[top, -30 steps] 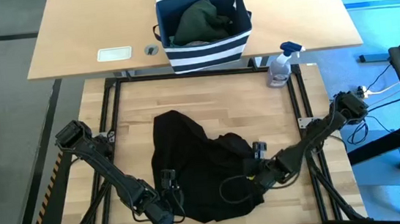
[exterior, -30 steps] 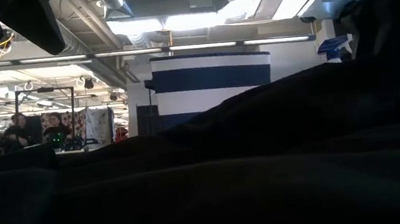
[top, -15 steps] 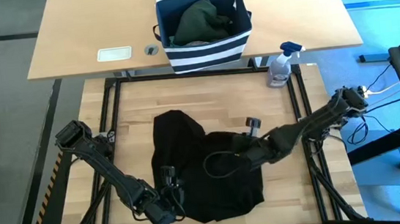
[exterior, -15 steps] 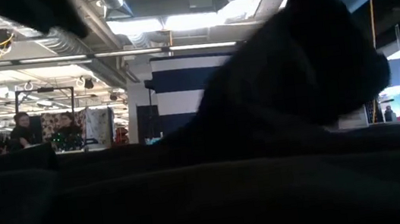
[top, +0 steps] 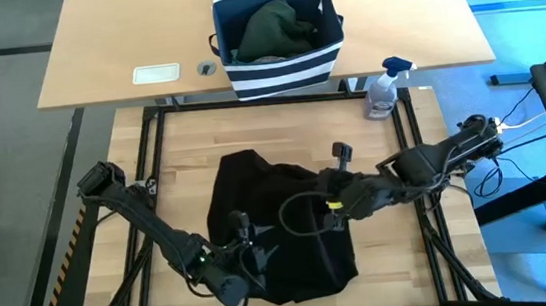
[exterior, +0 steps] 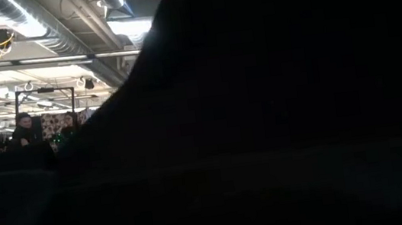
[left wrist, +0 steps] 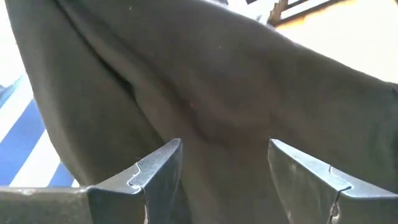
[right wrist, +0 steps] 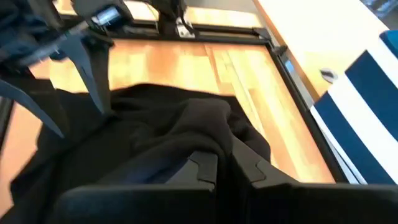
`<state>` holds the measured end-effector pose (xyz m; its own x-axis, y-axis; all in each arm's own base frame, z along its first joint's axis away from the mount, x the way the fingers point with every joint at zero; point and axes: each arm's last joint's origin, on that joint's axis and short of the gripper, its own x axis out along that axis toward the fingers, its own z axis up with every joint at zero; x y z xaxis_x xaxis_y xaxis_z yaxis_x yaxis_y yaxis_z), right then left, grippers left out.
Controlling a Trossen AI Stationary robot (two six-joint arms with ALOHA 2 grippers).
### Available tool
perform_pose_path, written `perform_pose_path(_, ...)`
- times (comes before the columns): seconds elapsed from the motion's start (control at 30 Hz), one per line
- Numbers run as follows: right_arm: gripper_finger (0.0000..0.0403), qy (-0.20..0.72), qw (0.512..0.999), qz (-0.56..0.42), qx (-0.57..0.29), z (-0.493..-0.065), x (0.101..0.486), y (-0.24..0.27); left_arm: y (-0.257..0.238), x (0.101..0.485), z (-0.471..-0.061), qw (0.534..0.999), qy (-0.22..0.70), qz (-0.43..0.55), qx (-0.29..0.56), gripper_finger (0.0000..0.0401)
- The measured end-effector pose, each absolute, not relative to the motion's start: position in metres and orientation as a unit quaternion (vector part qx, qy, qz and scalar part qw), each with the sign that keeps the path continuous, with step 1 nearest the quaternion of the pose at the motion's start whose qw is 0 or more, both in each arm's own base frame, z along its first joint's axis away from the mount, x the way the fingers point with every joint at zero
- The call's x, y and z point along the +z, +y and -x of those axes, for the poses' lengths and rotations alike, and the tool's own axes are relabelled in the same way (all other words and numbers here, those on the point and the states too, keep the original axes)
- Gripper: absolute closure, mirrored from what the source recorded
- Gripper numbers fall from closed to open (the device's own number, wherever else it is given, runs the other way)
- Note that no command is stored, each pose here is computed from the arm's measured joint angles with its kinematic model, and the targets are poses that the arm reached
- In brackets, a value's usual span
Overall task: Fold Laundry from Bin
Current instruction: Fold the black shirt
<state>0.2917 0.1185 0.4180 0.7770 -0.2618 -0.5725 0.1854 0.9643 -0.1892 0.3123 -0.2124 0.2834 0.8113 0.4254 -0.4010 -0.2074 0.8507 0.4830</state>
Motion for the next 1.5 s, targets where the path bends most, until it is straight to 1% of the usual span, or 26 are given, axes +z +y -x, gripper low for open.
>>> perform_pose_path(0.2,0.0392,0.304,0.946,0.051,-0.098,-0.292,0.424,0.12,-0.206,0.295,-0.325,0.936,0.223,-0.2,0.184,0.0168)
perform_pose_path(0.3,0.0394,0.302,0.947,0.051,-0.098,-0.292,0.424,0.12,-0.2,0.302,-0.335,0.945,0.194,-0.173,0.196,0.0168)
perform_pose_path(0.43,0.0397,0.298,0.946,0.056,-0.112,-0.292,0.425,0.119,-0.196,0.313,-0.346,0.964,0.148,-0.119,0.184,0.0168)
perform_pose_path(0.53,0.0392,0.294,0.946,0.059,-0.123,-0.292,0.425,0.118,-0.194,0.32,-0.35,0.971,0.121,-0.096,0.183,0.0168)
perform_pose_path(0.67,0.0388,0.289,0.948,0.056,-0.123,-0.293,0.426,0.119,-0.186,0.32,-0.354,0.966,0.116,-0.088,0.214,0.0168)
perform_pose_path(0.77,0.0393,0.284,0.95,0.053,-0.122,-0.293,0.426,0.119,-0.177,0.32,-0.359,0.964,0.112,-0.07,0.229,0.0168)
perform_pose_path(0.9,0.0397,0.28,0.951,0.052,-0.121,-0.294,0.427,0.119,-0.171,0.32,-0.362,0.966,0.111,-0.05,0.229,0.0168)
perform_pose_path(1.07,0.0388,0.281,0.95,0.06,-0.119,-0.294,0.427,0.119,-0.168,0.319,-0.363,0.962,0.116,-0.055,0.239,0.0173)
perform_pose_path(1.13,0.0388,0.282,0.95,0.062,-0.118,-0.294,0.427,0.119,-0.166,0.317,-0.363,0.959,0.121,-0.062,0.247,0.0192)
perform_pose_path(1.2,0.0391,0.282,0.95,0.064,-0.118,-0.294,0.427,0.119,-0.165,0.317,-0.363,0.957,0.124,-0.067,0.252,0.0225)
perform_pose_path(1.27,0.0394,0.282,0.95,0.068,-0.116,-0.294,0.427,0.119,-0.164,0.316,-0.363,0.957,0.128,-0.068,0.25,0.0272)
perform_pose_path(1.37,0.0393,0.284,0.949,0.076,-0.114,-0.294,0.427,0.119,-0.162,0.314,-0.364,0.959,0.14,-0.074,0.235,0.036)
perform_pose_path(1.4,0.0391,0.284,0.949,0.076,-0.113,-0.294,0.427,0.119,-0.162,0.313,-0.364,0.959,0.145,-0.078,0.229,0.038)
perform_pose_path(1.5,0.0381,0.288,0.947,0.083,-0.112,-0.294,0.426,0.119,-0.163,0.313,-0.364,0.959,0.152,-0.097,0.219,0.0396)
